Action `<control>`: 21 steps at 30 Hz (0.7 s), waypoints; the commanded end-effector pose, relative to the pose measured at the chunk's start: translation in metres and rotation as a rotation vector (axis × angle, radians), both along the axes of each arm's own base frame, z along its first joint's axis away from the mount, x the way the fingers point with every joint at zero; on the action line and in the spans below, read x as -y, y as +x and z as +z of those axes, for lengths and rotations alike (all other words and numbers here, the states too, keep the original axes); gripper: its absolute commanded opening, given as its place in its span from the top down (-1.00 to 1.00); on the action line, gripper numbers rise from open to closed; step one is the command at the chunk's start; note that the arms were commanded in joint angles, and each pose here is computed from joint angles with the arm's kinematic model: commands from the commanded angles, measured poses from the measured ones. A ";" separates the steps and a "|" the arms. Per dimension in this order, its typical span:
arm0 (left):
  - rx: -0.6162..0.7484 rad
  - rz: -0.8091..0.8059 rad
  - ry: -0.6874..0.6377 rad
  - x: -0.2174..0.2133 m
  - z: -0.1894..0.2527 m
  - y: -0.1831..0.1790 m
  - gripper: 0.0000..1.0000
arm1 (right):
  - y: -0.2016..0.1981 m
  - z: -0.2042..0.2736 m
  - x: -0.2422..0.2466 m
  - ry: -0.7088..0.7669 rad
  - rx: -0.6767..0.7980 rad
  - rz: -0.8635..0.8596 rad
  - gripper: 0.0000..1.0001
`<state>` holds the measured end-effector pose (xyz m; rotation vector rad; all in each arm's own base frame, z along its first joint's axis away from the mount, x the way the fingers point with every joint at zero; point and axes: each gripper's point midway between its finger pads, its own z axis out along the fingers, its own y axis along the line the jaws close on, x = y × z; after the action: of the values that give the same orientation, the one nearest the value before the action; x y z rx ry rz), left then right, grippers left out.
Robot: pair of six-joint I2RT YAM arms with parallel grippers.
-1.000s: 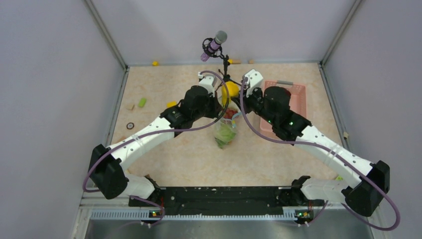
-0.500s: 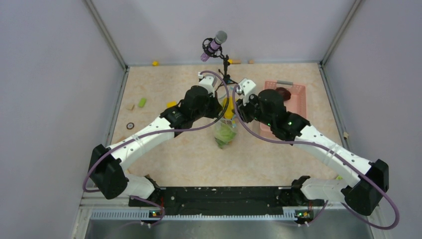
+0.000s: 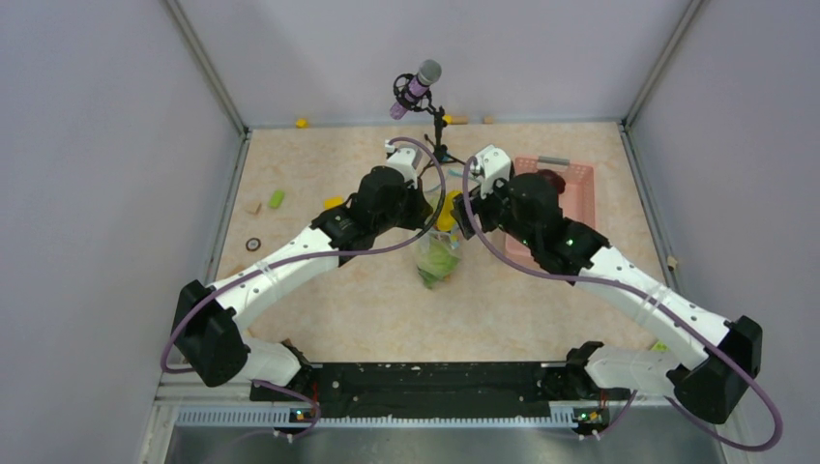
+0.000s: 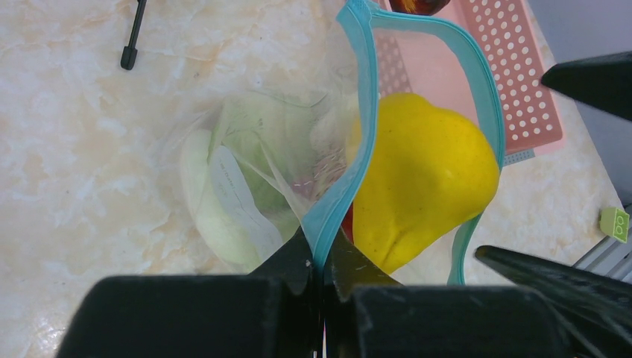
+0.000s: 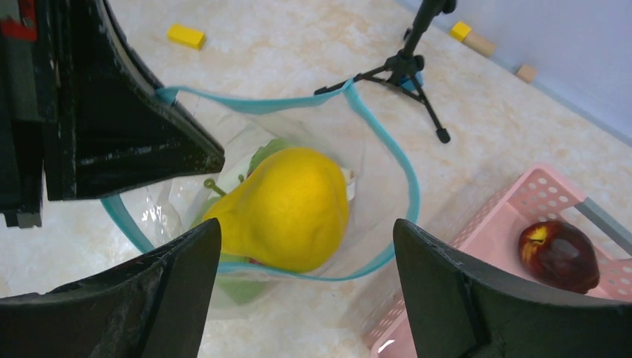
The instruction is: Place the food in the zip-top bag and seal the zipper
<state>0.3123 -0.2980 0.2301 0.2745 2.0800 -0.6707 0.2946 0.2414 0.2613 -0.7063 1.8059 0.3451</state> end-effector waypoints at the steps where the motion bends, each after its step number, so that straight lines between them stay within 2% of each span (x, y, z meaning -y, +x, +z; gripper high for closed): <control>1: 0.089 0.009 -0.083 0.001 0.035 0.004 1.00 | 0.005 0.061 0.010 0.173 0.130 -0.105 -0.70; 5: 0.090 0.008 -0.084 0.001 0.036 0.004 1.00 | 0.016 0.060 0.023 0.210 0.096 -0.244 -0.76; 9: 0.090 0.009 -0.084 0.002 0.035 0.004 1.00 | 0.036 0.041 0.048 0.169 0.030 -0.438 -0.69; 17: 0.086 0.011 -0.085 0.002 0.035 0.005 1.00 | 0.051 0.007 0.044 0.132 -0.055 -0.461 -0.36; 21: 0.085 0.016 -0.083 0.002 0.034 0.005 1.00 | 0.056 -0.015 0.050 0.125 -0.104 -0.496 -0.04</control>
<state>0.3119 -0.2975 0.2297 0.2739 2.0804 -0.6704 0.3402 0.2014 0.2469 -0.2359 1.9602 0.1663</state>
